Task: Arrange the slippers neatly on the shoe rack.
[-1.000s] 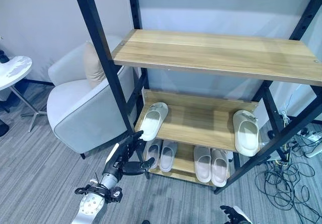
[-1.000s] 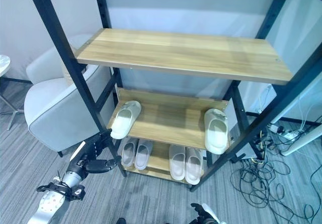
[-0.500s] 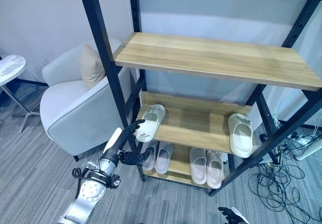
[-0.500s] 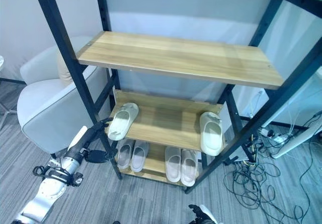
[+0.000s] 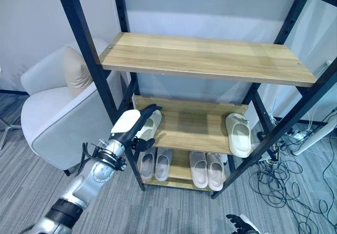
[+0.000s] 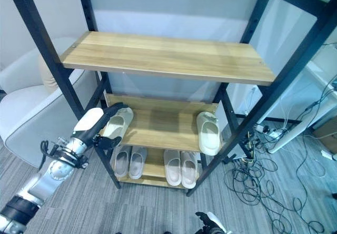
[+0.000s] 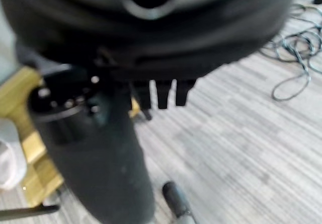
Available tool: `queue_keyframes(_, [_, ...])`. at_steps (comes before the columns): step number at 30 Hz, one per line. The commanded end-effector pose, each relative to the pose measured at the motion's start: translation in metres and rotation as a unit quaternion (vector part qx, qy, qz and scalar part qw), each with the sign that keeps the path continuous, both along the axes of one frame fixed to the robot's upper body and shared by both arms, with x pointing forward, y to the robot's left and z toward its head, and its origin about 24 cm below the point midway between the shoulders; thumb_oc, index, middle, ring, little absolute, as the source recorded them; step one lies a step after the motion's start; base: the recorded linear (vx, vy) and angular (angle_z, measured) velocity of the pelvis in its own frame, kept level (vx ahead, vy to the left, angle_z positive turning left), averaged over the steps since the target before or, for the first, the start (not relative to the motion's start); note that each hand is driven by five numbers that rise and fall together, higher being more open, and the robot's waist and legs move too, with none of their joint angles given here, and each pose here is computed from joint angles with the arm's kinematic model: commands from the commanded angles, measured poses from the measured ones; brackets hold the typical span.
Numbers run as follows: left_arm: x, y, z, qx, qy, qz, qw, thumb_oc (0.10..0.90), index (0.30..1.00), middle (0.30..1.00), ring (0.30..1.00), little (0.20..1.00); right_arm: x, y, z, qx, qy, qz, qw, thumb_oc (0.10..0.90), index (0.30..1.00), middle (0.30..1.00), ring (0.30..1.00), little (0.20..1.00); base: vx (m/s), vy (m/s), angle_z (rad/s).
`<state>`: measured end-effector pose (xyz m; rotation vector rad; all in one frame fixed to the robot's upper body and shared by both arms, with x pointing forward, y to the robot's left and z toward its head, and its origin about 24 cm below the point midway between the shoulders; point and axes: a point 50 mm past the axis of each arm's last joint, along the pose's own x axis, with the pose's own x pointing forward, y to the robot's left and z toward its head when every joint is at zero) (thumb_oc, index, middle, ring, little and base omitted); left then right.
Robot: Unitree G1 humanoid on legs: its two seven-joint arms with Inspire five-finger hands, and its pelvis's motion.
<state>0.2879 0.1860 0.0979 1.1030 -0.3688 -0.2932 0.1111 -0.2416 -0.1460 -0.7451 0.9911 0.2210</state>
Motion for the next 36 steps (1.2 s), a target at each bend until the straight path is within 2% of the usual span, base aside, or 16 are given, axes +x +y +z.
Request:
queue_keyframes(1, [0.032,-0.013,0.071,0.038,-0.149,-0.023,0.988,0.800,0.900,0.900,0.900,0.900,0.034,-0.009,0.019,-0.013,-0.062,0.041,0.997,0.800,0.900,0.900,0.900,0.900,-0.02,0.029,-0.06])
queue_keyframes(13, [0.062,0.011,0.106,0.181,-0.180,0.040,0.966,0.800,0.900,0.900,0.900,0.900,0.049,-0.006,0.026,-0.005,-0.081,0.065,0.995,0.800,0.900,0.900,0.900,0.900,-0.02,0.012,-0.07])
queue_keyframes(16, [0.063,0.017,0.110,0.191,-0.183,0.054,0.963,0.800,0.900,0.900,0.900,0.900,0.050,-0.005,0.027,-0.002,-0.083,0.065,0.994,0.800,0.900,0.900,0.900,0.900,-0.01,0.008,-0.08])
queue_keyframes(17, [0.063,0.027,0.115,0.193,-0.185,0.073,0.961,0.800,0.900,0.900,0.900,0.900,0.051,-0.005,0.028,-0.001,-0.085,0.065,0.994,0.800,0.900,0.900,0.900,0.900,0.00,0.008,-0.07])
queue_keyframes(25, [0.057,0.058,0.108,0.213,-0.169,0.126,0.954,0.800,0.900,0.900,0.900,0.900,0.049,-0.007,0.029,0.000,-0.082,0.072,0.994,0.800,0.900,0.900,0.900,0.900,0.00,0.002,-0.01])
queue_keyframes(36, [0.065,0.057,0.114,0.238,-0.169,0.132,0.947,0.800,0.900,0.900,0.900,0.900,0.055,-0.005,0.033,0.001,-0.098,0.075,0.992,0.800,0.900,0.900,0.900,0.900,-0.01,-0.002,0.00])
